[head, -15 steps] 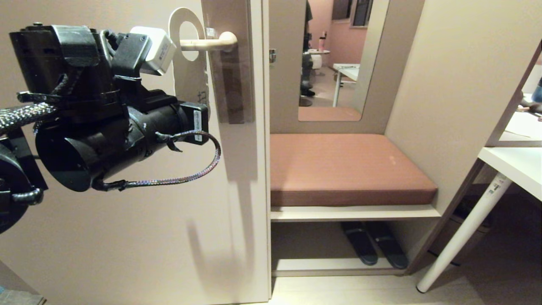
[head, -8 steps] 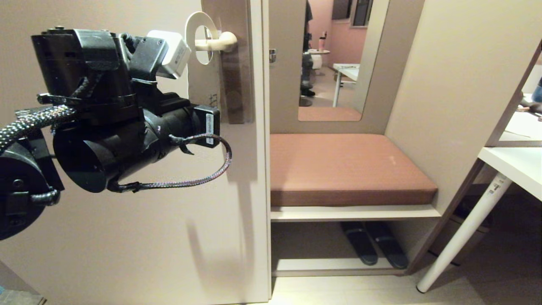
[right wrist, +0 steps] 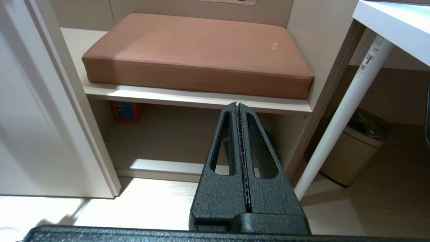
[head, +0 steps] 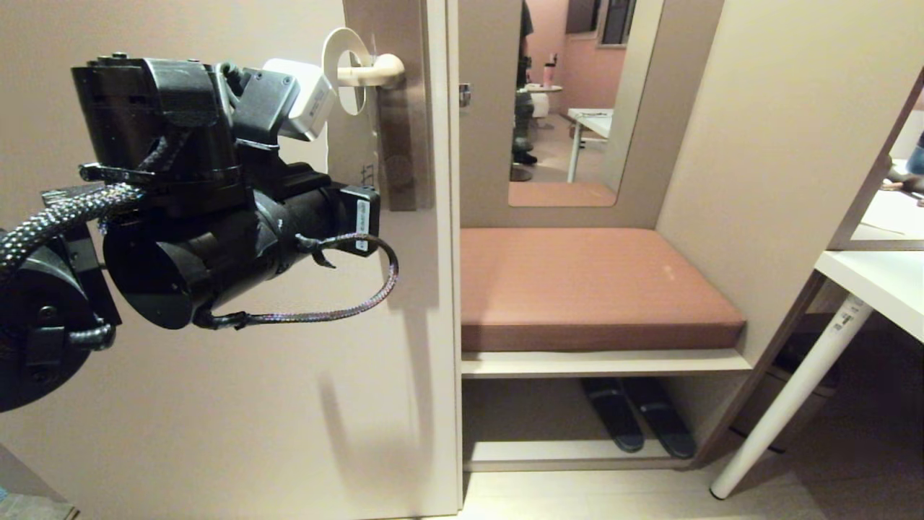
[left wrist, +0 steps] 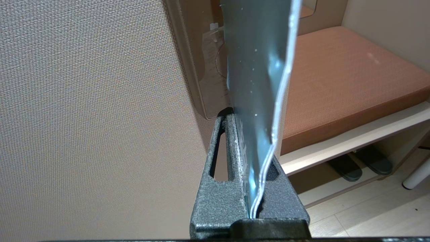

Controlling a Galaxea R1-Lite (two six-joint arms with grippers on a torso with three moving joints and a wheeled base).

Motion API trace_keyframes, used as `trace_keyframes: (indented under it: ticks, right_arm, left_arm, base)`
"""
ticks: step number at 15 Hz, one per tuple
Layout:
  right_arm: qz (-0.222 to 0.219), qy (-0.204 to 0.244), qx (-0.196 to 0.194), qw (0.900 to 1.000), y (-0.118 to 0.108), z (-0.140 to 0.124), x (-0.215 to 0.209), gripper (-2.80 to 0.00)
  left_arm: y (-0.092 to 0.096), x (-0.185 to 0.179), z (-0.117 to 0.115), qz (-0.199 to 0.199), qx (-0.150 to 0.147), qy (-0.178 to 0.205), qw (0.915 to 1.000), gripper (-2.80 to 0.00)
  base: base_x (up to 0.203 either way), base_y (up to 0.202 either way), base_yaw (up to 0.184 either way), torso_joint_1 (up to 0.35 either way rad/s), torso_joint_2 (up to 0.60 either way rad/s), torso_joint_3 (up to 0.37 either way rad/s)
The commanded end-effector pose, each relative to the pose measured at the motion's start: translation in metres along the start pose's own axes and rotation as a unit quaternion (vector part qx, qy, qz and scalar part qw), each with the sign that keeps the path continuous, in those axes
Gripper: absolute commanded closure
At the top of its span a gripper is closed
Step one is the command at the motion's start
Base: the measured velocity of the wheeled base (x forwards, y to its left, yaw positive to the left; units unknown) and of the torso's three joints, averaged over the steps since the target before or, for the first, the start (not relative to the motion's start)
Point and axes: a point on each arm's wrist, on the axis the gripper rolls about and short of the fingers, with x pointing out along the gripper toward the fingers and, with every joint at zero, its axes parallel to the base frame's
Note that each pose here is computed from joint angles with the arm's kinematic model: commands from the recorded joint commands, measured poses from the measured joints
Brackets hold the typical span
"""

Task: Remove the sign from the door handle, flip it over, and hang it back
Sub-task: Hang the sign back with the other side facing out

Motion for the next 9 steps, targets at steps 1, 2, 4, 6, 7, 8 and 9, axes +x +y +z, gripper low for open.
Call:
trace_keyframes:
  ticks: [1,2,4,6,7,8,9]
  right_arm:
    - [0.0,0.001,0.0,1.0,0.0,0.0001,0.0001,0.0]
    - [0.0,0.0,0.0,1.0,0.0,0.0,0.0,0.0]
    - [0.0,0.001,0.0,1.0,0.0,0.0,0.0001,0.0]
    - [0.001,0.0,0.0,1.0,0.0,0.0,0.0,0.0]
    - [0.0,0.0,0.0,1.0,0.0,0.0,0.0001,0.0]
    - [0.0,0.0,0.0,1.0,0.0,0.0,0.0,0.0]
    - [0.0,0.001,0.0,1.0,0.0,0.0,0.0001,0.0]
  left_arm:
    - [0.0003,-0.0005,0.0006,0.001,0.0,-0.002,1.0,-1.08]
    - [0.0003,-0.0005,0.0008,0.001,-0.001,-0.002,1.0,-2.8]
    - [0.0009,-0.0018,0.002,0.002,-0.002,-0.005,1.0,-2.8]
    - [0.001,-0.0019,0.003,0.002,-0.004,-0.01,0.9999,-2.8]
    - [0.0006,-0.002,0.0031,0.001,-0.004,-0.01,0.9999,-2.8]
    - [0.0008,-0.0024,0.0039,0.001,-0.005,-0.013,0.9999,-2.8]
    - [0.001,-0.0029,0.0044,0.001,-0.005,-0.014,0.9999,-2.8]
  base:
    - [0.0,0.0,0.0,0.0,0.0,0.0]
    - [0.0,0.0,0.0,0.0,0.0,0.0]
    - [0.0,0.0,0.0,0.0,0.0,0.0]
    - [0.0,0.0,0.0,0.0,0.0,0.0]
    - [0.0,0.0,0.0,0.0,0.0,0.0]
    - [0.0,0.0,0.0,0.0,0.0,0.0]
    - [0.0,0.0,0.0,0.0,0.0,0.0]
